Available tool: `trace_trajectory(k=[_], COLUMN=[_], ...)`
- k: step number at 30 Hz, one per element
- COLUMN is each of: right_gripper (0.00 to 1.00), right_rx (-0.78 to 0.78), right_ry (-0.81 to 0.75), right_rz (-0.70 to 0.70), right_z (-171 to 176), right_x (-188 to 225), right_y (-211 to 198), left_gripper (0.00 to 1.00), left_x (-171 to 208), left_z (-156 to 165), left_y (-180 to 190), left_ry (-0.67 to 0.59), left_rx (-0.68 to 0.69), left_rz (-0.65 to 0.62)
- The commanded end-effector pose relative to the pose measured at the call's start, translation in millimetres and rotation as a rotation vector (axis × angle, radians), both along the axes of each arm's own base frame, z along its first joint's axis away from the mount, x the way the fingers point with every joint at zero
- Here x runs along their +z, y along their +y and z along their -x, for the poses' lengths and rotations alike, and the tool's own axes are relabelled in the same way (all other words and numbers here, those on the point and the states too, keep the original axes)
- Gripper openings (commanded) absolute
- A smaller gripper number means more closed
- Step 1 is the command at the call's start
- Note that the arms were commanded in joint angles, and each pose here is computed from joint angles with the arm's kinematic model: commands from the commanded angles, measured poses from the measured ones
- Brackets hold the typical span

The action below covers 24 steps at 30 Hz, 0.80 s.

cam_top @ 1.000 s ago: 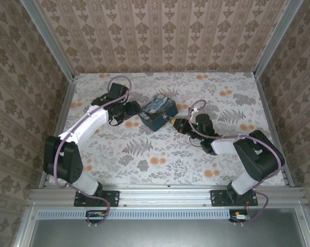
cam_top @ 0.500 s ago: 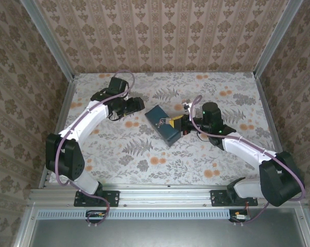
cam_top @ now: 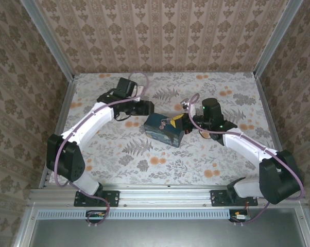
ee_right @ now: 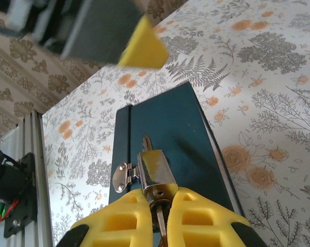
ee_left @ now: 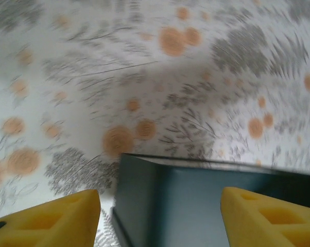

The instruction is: Unlock a padlock with a key

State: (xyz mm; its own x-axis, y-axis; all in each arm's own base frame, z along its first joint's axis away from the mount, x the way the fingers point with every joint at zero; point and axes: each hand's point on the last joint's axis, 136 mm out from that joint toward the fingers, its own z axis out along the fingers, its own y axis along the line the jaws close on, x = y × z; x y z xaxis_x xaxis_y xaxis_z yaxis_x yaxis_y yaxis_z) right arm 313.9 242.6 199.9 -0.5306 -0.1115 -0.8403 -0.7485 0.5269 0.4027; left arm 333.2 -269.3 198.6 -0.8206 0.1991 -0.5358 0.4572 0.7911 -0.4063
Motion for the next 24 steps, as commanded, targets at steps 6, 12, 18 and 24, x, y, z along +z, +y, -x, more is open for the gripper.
trace_trajectory(k=[6, 12, 18, 24], right_gripper=[0.02, 0.04, 0.03, 0.03], right_rx=[-0.095, -0.092, -0.092, -0.087], right_ry=[0.176, 0.328, 0.403, 0.446], right_rz=[-0.077, -0.078, -0.103, -0.123], right_z=[-12.5, -9.4, -5.3, -1.7], right_x=[17.7, 11.0, 1.2, 1.8], right_y=[-6.0, -5.0, -3.5, -2.1], left_gripper=[0.63, 0.65, 0.68, 0.69], left_x=[24.8, 8.4, 9.7, 17.1], left_z=[15.8, 66.2, 56.6, 53.7], left_y=[-12.7, -40.6, -54.5, -62.3], left_ry=[-0.469, -0.754, -0.842, -0.883], left_rx=[-0.44, -0.755, -0.769, -0.819], left_rz=[-0.088, -0.076, -0.065, -0.016])
